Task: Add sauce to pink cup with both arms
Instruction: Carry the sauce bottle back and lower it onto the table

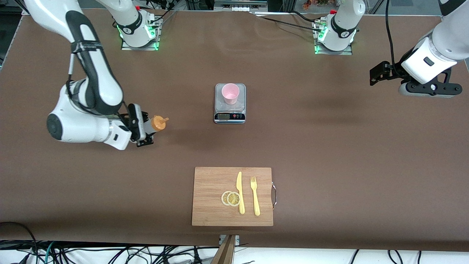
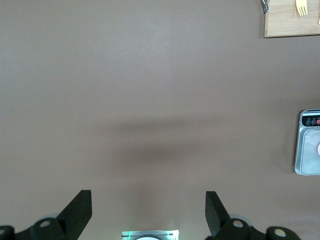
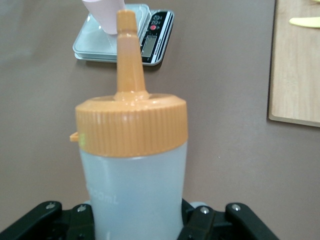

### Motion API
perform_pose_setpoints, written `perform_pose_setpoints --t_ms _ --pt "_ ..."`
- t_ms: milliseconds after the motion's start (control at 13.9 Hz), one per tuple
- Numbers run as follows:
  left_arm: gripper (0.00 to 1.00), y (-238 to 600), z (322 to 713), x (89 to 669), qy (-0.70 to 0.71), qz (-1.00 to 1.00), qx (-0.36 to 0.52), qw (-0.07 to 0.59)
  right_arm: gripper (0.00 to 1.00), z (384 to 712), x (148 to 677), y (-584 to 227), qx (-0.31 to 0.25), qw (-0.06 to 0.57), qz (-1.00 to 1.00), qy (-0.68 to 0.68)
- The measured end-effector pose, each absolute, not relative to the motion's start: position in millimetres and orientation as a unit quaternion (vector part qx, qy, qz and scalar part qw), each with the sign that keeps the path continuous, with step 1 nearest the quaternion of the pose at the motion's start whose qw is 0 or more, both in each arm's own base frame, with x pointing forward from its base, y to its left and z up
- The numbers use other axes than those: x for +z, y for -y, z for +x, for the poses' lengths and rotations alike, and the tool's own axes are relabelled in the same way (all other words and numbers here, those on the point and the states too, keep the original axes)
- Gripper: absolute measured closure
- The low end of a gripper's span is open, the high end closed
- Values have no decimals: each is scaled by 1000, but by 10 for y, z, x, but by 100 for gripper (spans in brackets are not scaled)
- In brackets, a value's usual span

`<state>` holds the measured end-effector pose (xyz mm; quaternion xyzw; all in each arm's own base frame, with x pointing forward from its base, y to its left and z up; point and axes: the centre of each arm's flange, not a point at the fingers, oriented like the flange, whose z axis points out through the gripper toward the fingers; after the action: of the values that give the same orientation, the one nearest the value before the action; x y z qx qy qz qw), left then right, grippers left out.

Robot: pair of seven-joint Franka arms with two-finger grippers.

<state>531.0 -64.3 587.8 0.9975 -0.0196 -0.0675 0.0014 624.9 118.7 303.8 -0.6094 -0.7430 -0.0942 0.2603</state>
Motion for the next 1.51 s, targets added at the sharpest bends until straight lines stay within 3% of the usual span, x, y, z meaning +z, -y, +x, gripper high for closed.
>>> perform_pose_setpoints --t_ms 431,933,1507 --pt "0 644 5309 5878 20 998 -68 1 70 6195 2719 -231 -213 371 -563 707" --pt "0 644 5309 5878 20 998 -68 1 70 5834 1757 638 -324 471 -519 636" --pt "0 642 5299 5872 20 997 -72 1 70 5626 1236 664 -369 508 -488 606"
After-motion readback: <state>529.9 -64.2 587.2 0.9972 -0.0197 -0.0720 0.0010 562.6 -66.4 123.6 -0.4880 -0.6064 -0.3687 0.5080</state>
